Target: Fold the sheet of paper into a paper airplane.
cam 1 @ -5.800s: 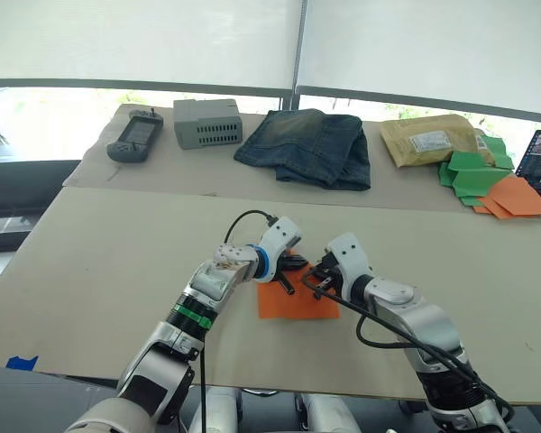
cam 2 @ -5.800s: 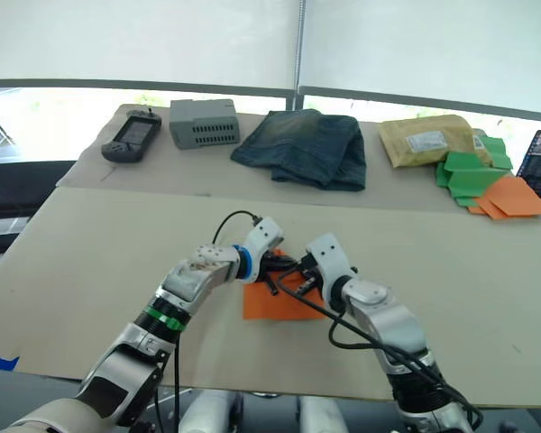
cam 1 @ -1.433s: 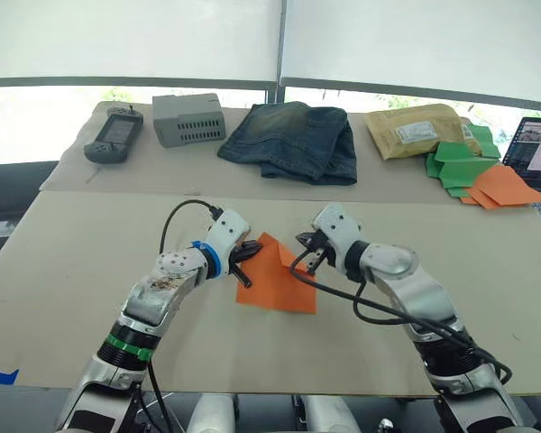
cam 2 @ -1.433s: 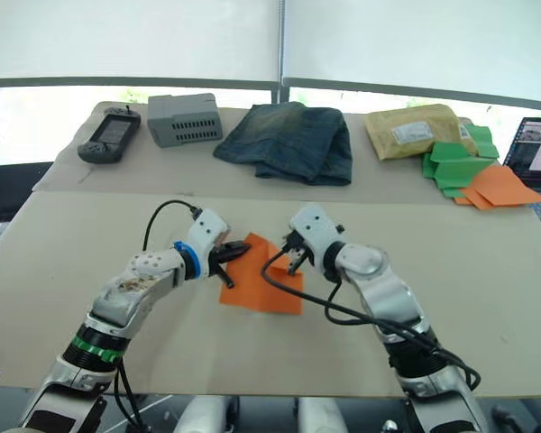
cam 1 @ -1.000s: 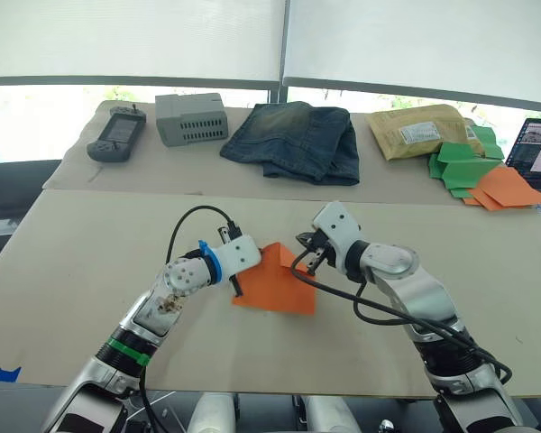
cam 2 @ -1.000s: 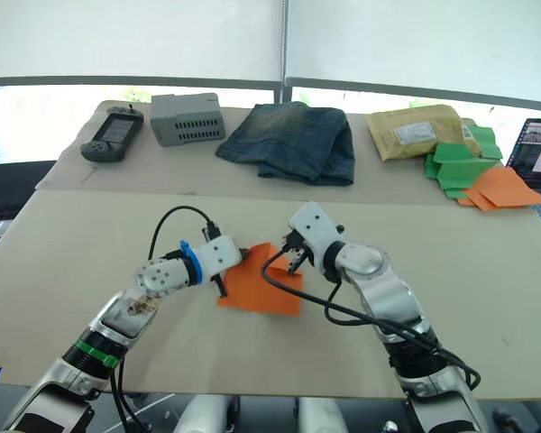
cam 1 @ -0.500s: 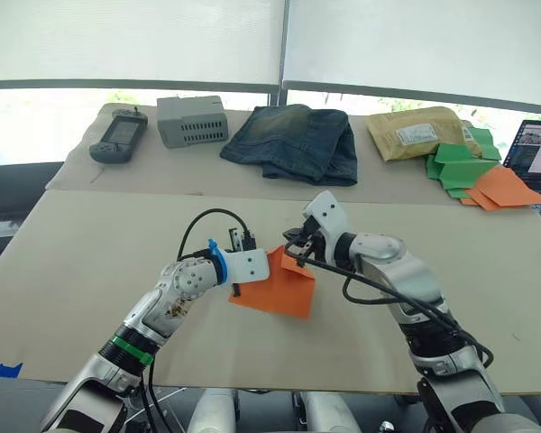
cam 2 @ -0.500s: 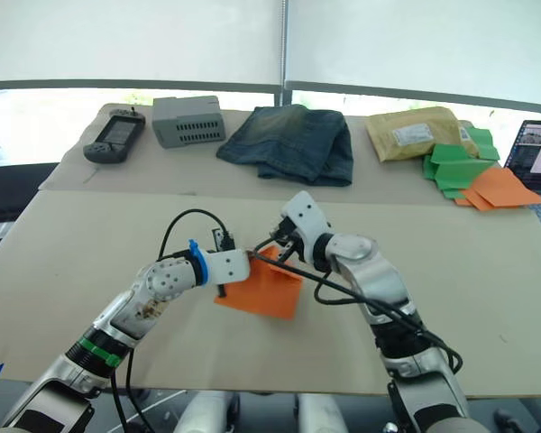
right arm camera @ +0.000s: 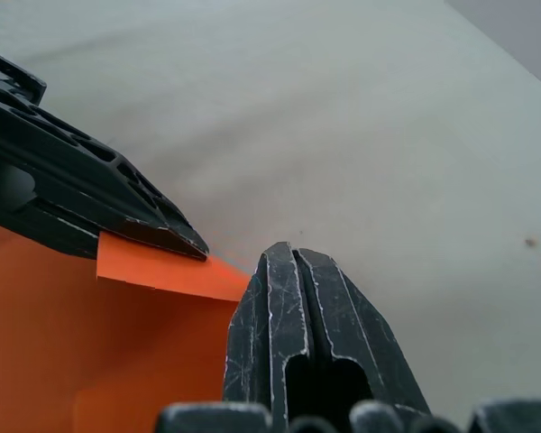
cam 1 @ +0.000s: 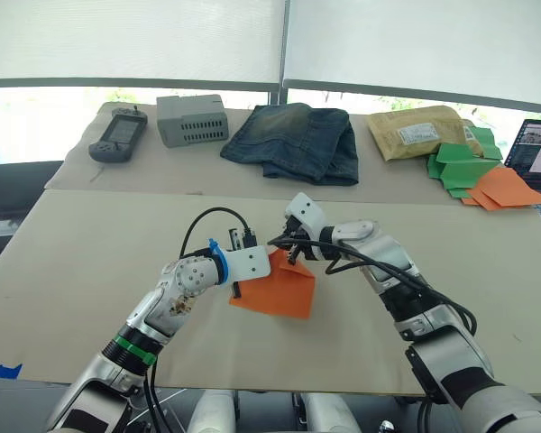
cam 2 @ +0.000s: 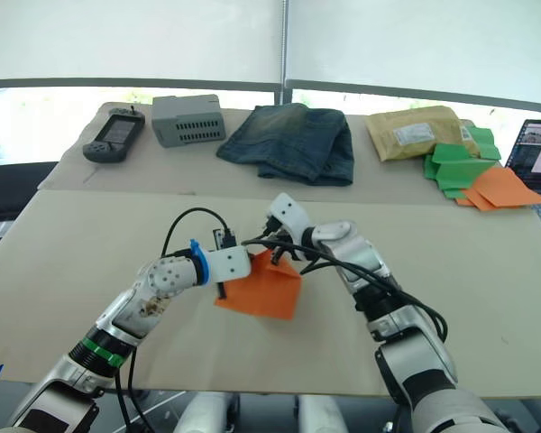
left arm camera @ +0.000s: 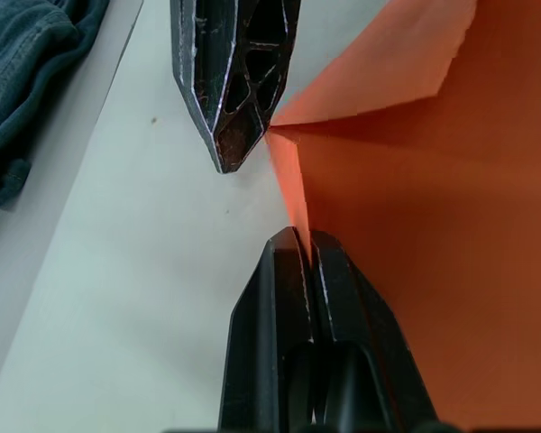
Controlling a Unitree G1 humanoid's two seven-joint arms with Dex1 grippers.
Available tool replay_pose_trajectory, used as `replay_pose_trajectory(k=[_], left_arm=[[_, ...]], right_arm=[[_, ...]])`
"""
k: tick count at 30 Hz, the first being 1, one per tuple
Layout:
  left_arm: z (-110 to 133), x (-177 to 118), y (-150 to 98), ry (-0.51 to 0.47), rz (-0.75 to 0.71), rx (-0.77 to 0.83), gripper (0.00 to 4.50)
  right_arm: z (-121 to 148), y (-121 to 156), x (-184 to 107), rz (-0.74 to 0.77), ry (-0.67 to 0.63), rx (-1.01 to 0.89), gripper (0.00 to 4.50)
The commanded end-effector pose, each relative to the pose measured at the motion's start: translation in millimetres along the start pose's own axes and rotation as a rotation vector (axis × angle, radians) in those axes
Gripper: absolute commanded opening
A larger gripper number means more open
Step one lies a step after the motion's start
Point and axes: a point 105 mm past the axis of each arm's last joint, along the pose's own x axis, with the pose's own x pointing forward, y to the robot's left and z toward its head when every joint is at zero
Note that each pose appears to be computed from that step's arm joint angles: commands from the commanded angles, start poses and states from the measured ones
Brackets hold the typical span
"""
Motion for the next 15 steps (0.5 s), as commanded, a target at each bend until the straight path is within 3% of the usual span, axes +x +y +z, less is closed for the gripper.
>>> replay_pose_trajectory(k=[1, 3, 4, 12, 15], left_arm=[[13.9, -1.8, 11.7, -0.025, 0.009, 0.042, 0.04], [14.5, -1.8, 13.1, -0.024, 0.012, 0.033, 0.04], [15.3, -2.0, 14.0, -0.028, 0.014, 0.018, 0.28], [14.5, -4.7, 15.2, -0.015, 0.012, -0.034, 2.82], [14.4, -7.3, 15.6, -0.013, 0.008, -0.080, 2.82]], right_arm=[[14.5, 3.5, -0.7, 0.051, -0.016, -0.060, 0.00], [12.9, 4.9, -0.3, 0.062, -0.006, -0.063, 0.00], [12.2, 5.5, -0.1, 0.066, -0.004, -0.063, 0.00], [10.6, 8.4, -2.9, 0.081, 0.004, -0.069, 0.00], [8.1, 12.0, -4.6, 0.090, 0.007, -0.067, 0.00]])
